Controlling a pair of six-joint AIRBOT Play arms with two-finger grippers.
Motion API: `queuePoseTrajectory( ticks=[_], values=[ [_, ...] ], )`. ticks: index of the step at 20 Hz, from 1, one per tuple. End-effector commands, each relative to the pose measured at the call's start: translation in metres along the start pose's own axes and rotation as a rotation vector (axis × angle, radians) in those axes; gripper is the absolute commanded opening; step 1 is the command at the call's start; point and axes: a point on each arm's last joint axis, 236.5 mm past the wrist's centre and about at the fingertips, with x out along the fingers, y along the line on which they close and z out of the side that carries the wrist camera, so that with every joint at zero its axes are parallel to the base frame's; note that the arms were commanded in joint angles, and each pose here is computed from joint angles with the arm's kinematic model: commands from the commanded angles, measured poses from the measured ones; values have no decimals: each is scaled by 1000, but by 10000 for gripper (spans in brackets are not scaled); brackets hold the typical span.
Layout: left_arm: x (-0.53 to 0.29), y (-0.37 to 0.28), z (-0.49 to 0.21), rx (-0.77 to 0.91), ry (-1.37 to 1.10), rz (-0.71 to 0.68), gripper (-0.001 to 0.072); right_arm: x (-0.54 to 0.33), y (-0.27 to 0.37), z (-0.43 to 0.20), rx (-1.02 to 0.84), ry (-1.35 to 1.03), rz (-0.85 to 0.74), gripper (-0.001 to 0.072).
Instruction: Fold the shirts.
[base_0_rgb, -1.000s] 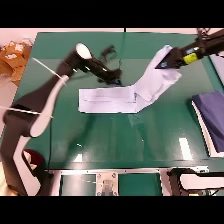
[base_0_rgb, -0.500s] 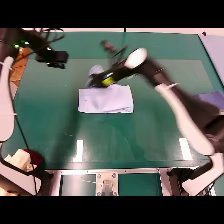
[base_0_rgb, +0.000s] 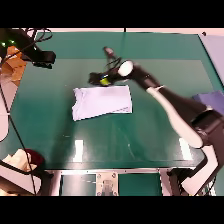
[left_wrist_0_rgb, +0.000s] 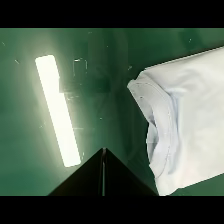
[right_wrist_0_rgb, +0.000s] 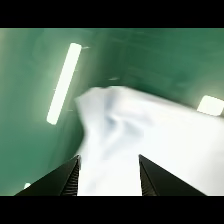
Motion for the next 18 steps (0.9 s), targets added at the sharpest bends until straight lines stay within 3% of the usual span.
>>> queuePoseTrajectory(
  ticks=[1, 3, 4, 10, 15, 16, 17, 18],
  values=[
    [-1, 4, 1, 3, -4, 10, 21, -81, -104, -3, 52, 130, -203, 445],
    [-1, 4, 1, -2, -4, 10, 21, -102, -151, -22, 129, 208, -242, 588],
    [-1, 3, 1, -5, -4, 10, 21, -103, -170, -36, 168, 242, -249, 607],
    [-1, 3, 1, -8, -4, 8, 21, -48, -184, -103, 322, 350, -71, 607],
    [0, 1, 0, -8, -1, 1, 21, -9, -121, -91, 335, 293, 195, 605],
    [0, 1, 0, -8, -1, 1, 21, -9, -111, -84, 335, 273, 225, 507],
    [-1, 1, 0, -8, -2, 1, 22, -11, -102, -75, 320, 256, 250, 166],
    [0, 2, 0, -7, -1, 1, 21, -16, -92, -63, 301, 238, 277, 64]
  ],
)
